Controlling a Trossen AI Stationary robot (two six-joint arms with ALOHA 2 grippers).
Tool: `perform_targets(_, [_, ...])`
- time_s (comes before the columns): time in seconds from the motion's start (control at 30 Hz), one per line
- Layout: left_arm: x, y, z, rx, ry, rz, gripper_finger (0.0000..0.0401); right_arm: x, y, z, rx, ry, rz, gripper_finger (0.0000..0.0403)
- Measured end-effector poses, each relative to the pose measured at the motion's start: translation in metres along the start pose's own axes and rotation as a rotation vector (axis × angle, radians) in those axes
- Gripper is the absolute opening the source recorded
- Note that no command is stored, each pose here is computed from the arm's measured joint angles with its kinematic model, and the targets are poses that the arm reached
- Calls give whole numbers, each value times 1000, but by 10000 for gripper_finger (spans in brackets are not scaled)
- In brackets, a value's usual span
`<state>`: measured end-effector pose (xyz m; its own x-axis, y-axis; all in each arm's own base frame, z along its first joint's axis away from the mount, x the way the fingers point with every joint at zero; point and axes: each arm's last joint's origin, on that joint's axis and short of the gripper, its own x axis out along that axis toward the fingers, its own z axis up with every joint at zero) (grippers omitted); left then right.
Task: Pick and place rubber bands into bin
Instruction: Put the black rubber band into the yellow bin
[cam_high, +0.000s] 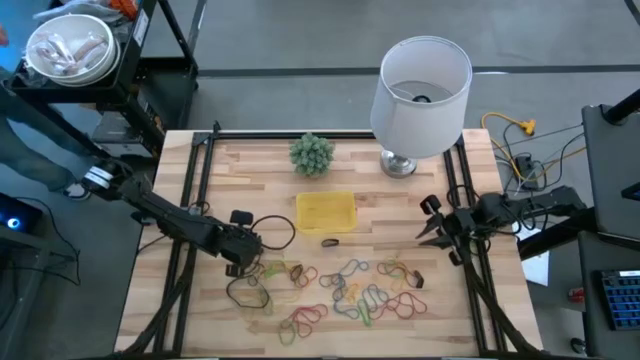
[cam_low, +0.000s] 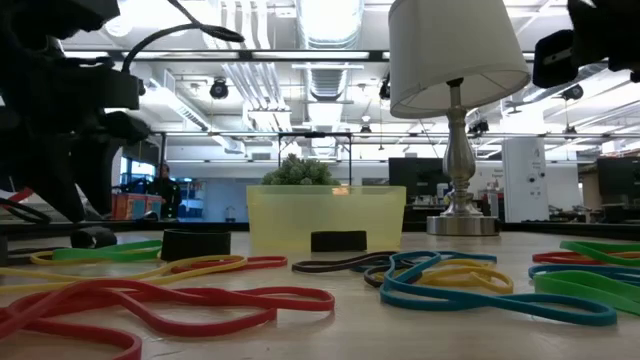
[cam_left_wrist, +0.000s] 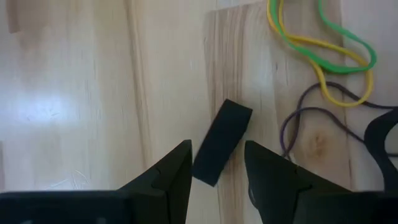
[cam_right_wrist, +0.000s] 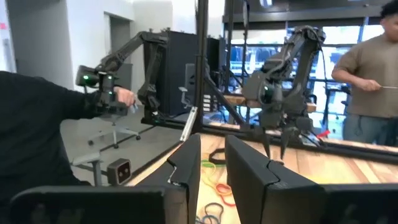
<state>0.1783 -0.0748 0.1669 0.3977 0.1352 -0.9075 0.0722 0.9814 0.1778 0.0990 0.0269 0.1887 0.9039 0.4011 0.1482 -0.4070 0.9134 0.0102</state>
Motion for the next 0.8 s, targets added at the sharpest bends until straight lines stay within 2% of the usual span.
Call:
perform_targets(0.17, [7,-1,-4,-2,-8,-7,132,3,-1,-4,23,38,-11,68])
perform_targets(0.43, [19,-4,-6,18,54,12,132,6,-3,-7,48,74,-41,68])
perform_targets(0.6, [27,-5,-6,32,68,80,131,7,-3,-5,43,50,-55,68])
perform_targets(0.7, [28,-6,-5,32,61,94,111,8,-3,-5,44,55,-55,68])
perform_targets(0.8, [28,-5,-4,31,55,108,64,8,-3,-5,44,54,-55,68])
